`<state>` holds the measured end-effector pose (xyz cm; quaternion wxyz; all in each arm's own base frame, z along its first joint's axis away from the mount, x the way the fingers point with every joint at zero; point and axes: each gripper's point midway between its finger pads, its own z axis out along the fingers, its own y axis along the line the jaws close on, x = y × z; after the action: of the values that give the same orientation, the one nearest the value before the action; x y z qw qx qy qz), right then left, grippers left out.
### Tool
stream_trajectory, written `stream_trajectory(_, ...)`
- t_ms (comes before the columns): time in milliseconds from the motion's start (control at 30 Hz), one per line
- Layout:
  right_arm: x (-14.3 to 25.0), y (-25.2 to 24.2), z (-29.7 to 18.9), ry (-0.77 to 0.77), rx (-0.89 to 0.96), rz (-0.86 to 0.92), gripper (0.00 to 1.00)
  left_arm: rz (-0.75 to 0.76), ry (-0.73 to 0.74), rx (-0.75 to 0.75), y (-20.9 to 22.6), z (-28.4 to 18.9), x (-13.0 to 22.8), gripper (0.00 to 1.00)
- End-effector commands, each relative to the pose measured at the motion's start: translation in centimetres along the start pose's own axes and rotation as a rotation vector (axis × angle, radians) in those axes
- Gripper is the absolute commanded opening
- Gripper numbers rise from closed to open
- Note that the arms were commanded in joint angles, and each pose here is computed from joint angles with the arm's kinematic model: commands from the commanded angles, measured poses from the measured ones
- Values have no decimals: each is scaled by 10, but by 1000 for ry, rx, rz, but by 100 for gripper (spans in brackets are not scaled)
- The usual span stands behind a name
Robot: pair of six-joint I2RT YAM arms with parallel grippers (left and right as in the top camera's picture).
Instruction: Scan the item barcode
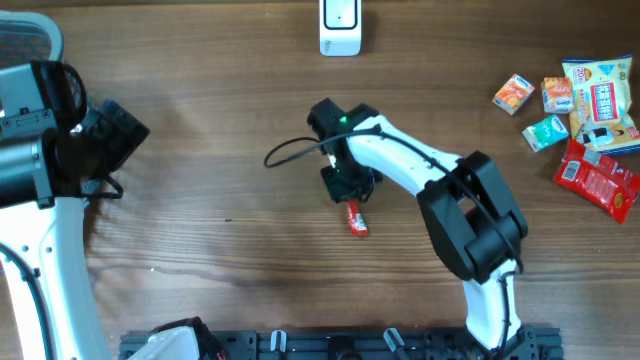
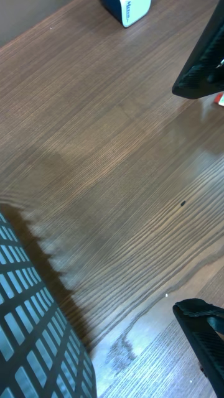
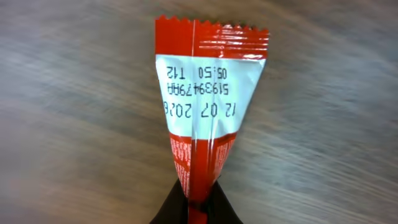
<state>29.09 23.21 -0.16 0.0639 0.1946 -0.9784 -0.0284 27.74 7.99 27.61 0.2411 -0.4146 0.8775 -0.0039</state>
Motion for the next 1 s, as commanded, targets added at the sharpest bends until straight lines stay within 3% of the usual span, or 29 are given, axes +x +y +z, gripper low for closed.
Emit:
stream_trajectory(0, -12, 56, -21, 2, -437, -121, 4, -20, -19, -10, 3, -3, -4, 100)
stream_trajectory(133, -18, 86, -61, -65, -899, -184, 4, -20, -19, -10, 3, -3, -4, 100)
stream_trajectory(300, -14, 89, -81, -107, -1220, -163, 4, -20, -19, -10, 3, -3, -4, 100)
stream_trajectory(600, 2, 81, -24, 23, -1225, 125, 4, -20, -19, -10, 3, -3, -4, 100)
stream_trajectory(733, 2, 69, 5, 27, -1089, 231, 10, -20, -19, -10, 3, -3, -4, 100)
stream_trajectory(800, 1, 64, 11, 27, -1049, 261, 19, -20, -19, -10, 3, -3, -4, 100)
stream_trajectory(867, 0, 52, 22, 23, -978, 310, 47, -20, -19, -10, 3, -3, -4, 100)
stream_trajectory(967, 5, 24, 40, 33, -852, 399, 66, -20, -19, -10, 3, -3, -4, 100)
